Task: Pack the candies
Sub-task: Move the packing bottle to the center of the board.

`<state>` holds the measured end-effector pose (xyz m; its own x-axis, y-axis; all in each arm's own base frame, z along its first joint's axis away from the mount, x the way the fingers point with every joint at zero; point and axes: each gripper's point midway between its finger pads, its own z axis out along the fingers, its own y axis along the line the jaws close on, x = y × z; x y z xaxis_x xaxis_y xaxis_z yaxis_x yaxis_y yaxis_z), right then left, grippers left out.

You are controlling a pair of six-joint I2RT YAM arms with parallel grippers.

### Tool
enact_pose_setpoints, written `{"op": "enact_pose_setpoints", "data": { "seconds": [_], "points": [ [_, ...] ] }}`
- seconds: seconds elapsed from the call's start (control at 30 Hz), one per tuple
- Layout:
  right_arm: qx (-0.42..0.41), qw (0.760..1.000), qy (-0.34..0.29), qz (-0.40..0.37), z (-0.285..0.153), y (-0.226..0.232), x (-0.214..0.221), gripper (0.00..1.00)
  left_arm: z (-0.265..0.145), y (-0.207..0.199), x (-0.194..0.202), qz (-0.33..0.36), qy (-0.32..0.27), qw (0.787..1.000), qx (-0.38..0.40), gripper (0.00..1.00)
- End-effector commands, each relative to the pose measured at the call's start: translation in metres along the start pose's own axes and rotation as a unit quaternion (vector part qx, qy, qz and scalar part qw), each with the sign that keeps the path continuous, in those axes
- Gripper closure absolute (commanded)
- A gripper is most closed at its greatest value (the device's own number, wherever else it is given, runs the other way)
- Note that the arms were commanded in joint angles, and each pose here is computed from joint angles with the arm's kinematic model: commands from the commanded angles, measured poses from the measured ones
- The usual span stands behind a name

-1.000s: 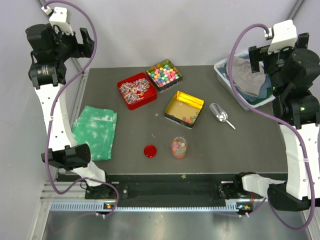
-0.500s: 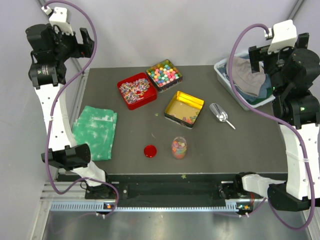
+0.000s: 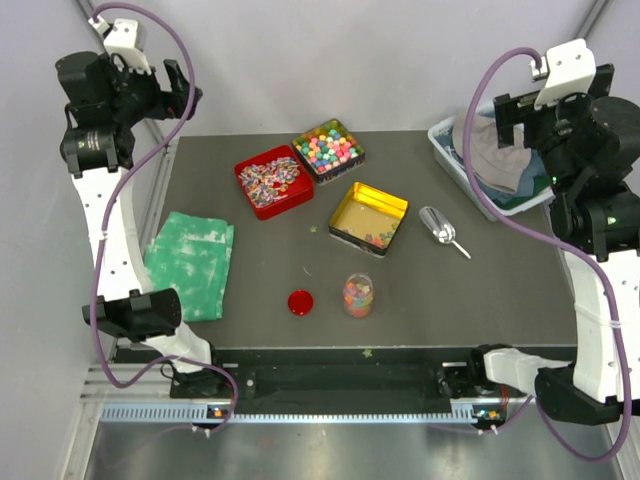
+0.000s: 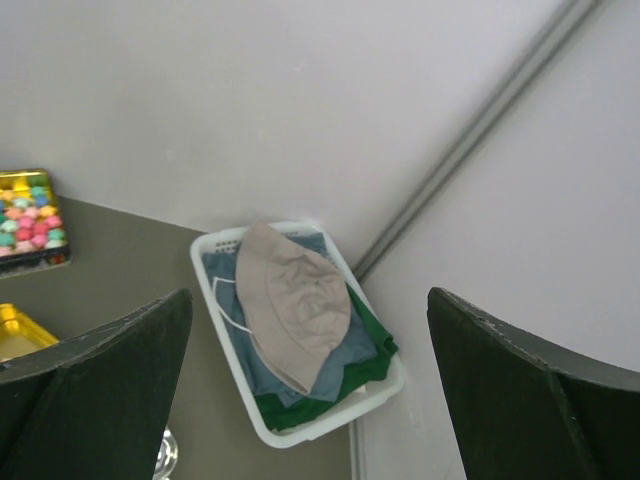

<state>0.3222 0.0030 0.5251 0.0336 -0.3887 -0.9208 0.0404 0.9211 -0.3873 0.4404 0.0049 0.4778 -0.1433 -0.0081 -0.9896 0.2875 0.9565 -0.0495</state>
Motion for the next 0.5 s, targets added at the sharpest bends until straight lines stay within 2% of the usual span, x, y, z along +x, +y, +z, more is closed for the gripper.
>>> {"op": "enact_pose_setpoints", "data": {
  "seconds": [0.0,0.13,0.23,0.47],
  "points": [
    [-0.098,0.995,-0.026,0.007,-0.015,0.029,-0.013,0.01,-0.017,-0.028,-0.025,0.016,-0.041,0.997,0.059,0.01],
    [-0.18,0.983,-0.028,0.009,-0.022,0.059,-0.01,0.01,-0.018,-0.044,-0.012,0.012,-0.034,0.994,0.099,0.01],
    [-0.208,0.978,-0.027,0.013,-0.025,0.069,-0.008,0.01,-0.018,-0.047,-0.005,0.009,-0.029,0.994,0.105,0.01],
    [-0.275,0.961,-0.026,0.027,-0.037,0.094,-0.006,0.01,-0.028,-0.073,0.016,0.002,-0.016,0.985,0.172,0.01]
  ]
}}
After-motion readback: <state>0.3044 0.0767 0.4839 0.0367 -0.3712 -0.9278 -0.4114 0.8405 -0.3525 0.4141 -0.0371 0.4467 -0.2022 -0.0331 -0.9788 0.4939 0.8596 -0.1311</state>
